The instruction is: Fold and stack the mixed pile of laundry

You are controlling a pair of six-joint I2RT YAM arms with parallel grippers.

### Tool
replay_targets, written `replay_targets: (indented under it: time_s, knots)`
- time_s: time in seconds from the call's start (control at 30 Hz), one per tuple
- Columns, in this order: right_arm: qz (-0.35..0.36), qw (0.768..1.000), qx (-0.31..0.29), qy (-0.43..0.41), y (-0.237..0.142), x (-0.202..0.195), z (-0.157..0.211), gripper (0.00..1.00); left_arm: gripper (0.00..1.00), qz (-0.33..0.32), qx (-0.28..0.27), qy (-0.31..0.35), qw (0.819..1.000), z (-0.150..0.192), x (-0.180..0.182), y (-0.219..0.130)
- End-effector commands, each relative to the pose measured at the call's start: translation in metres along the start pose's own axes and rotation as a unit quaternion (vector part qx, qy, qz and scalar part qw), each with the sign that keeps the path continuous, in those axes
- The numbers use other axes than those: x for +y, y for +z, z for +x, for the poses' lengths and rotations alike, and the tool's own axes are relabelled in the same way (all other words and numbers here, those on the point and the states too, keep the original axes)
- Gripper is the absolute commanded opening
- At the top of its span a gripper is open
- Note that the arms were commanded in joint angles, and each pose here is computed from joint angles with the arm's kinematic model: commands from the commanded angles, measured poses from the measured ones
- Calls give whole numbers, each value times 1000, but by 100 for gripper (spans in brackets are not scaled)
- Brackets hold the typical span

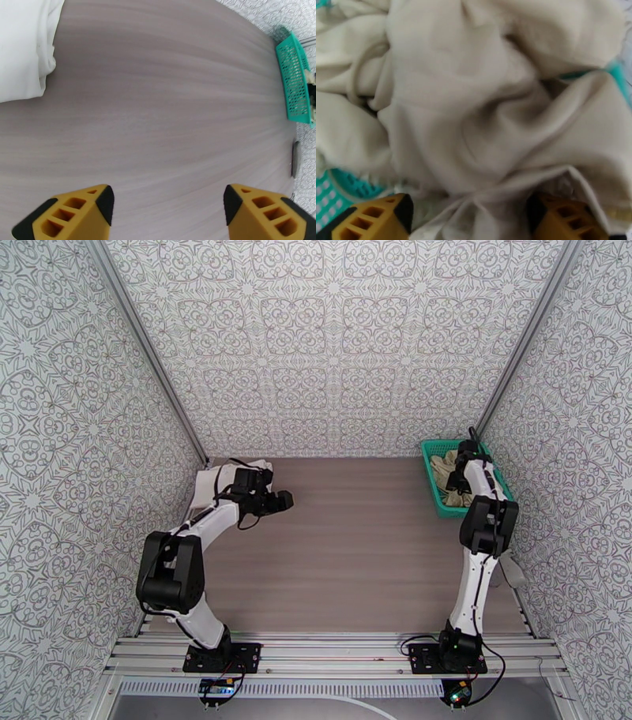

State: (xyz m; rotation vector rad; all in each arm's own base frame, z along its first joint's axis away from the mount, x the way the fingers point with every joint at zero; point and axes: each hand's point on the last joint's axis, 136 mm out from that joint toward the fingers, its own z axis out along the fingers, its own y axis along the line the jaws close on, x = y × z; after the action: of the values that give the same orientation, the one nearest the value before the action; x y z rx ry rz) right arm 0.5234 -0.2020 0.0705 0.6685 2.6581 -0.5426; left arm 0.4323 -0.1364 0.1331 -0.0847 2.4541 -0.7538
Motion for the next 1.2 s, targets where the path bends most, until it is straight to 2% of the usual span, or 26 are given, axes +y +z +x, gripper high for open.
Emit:
replay_targets:
  time_s: [0.0, 0.13, 0.3, 0.47, 0.63, 0.7, 0.8, 0.9, 1.03, 1.17]
  knots:
    - [-8, 1000, -22, 4, -19, -7, -17, 33, 67, 22, -27, 15, 999, -13, -21, -14]
    - [-18, 997, -76, 4, -62, -6, -38, 0, 58, 23, -37, 10, 999, -15, -22, -18]
    - [-39, 983, -177, 22, -151, 1, -62, 0, 50, 28, -46, 9, 999, -13, -24, -25]
    - [-93, 951, -292, 39, -270, 10, -73, 0, 50, 33, -56, 6, 998, -7, -24, -38]
    - [-189, 893, -406, 44, -421, 13, -61, 0, 49, 49, -76, 16, 996, -5, -36, -62]
    - [-247, 863, -439, 40, -478, 14, -44, 0, 49, 62, -90, 25, 994, -6, -46, -77]
    - [-324, 820, -471, 22, -544, 20, -11, 0, 49, 78, -108, 40, 990, -5, -60, -101]
    - [-393, 799, -454, -14, -572, 36, 25, 0, 49, 85, -126, 57, 987, -3, -73, -126]
    - [-461, 789, -402, -64, -578, 74, 77, 0, 49, 102, -141, 77, 982, 6, -90, -155]
    - [-474, 811, -333, -81, -540, 125, 112, 0, 49, 121, -129, 93, 980, 22, -103, -166]
